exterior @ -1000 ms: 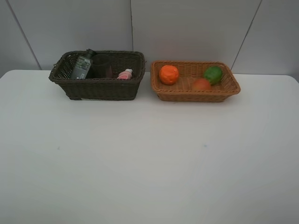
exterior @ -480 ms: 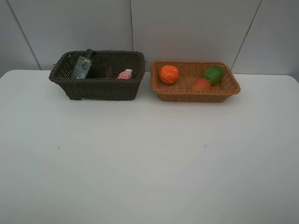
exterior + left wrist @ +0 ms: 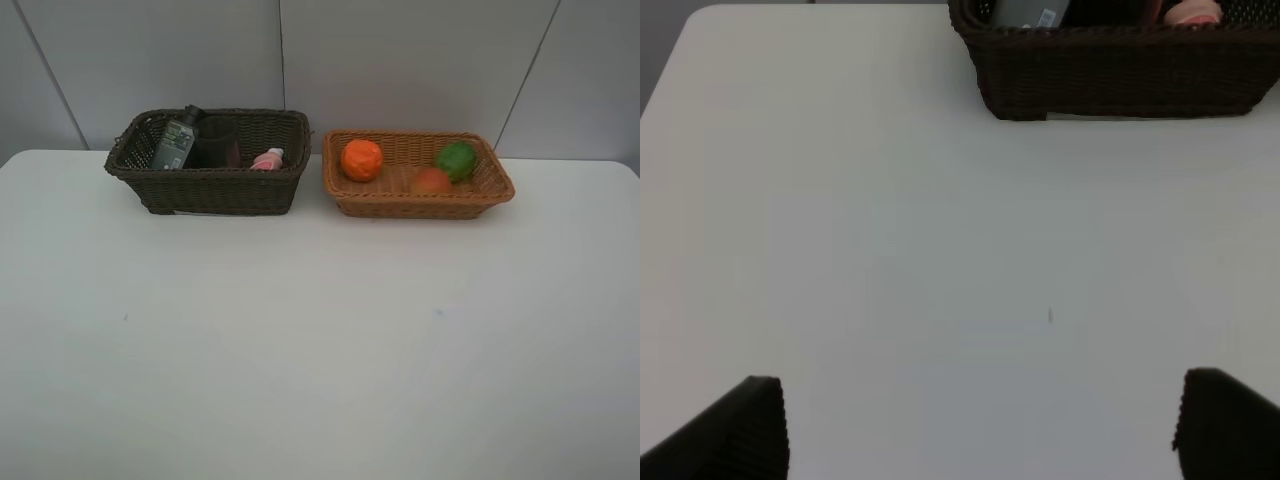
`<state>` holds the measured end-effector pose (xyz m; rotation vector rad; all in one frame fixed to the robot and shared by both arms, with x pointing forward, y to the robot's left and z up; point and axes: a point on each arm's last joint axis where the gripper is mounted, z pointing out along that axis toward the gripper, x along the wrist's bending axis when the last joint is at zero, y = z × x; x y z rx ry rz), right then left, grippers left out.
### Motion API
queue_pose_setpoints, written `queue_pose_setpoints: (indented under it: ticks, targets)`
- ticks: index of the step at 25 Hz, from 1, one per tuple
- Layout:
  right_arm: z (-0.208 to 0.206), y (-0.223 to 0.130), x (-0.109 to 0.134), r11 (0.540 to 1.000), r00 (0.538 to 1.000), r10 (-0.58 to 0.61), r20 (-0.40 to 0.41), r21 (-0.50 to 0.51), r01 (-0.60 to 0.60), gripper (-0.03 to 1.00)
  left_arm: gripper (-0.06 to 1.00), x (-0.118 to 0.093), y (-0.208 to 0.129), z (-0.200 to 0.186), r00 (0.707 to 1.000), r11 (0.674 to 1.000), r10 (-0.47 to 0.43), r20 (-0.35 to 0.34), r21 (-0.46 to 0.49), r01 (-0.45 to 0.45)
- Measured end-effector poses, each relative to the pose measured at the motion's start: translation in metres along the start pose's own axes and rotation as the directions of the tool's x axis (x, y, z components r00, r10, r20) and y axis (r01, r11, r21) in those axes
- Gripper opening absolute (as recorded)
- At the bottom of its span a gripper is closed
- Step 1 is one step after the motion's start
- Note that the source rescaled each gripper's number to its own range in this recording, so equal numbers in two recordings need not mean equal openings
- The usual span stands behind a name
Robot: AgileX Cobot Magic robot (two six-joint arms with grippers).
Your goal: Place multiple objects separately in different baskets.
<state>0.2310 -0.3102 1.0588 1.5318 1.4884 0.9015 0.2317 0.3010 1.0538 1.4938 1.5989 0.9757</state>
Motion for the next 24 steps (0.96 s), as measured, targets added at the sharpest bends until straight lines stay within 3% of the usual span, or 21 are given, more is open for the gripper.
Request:
queue_pose_setpoints:
  ticks: [24]
  targets:
    - [0.0, 0.0, -0.0001, 1.0, 1.0, 0.0, 0.001, 0.0, 0.0, 0.68, 1.0, 0.0, 0.0, 0.0, 1.0, 1.0, 0.001, 0.0, 0.0, -0.001]
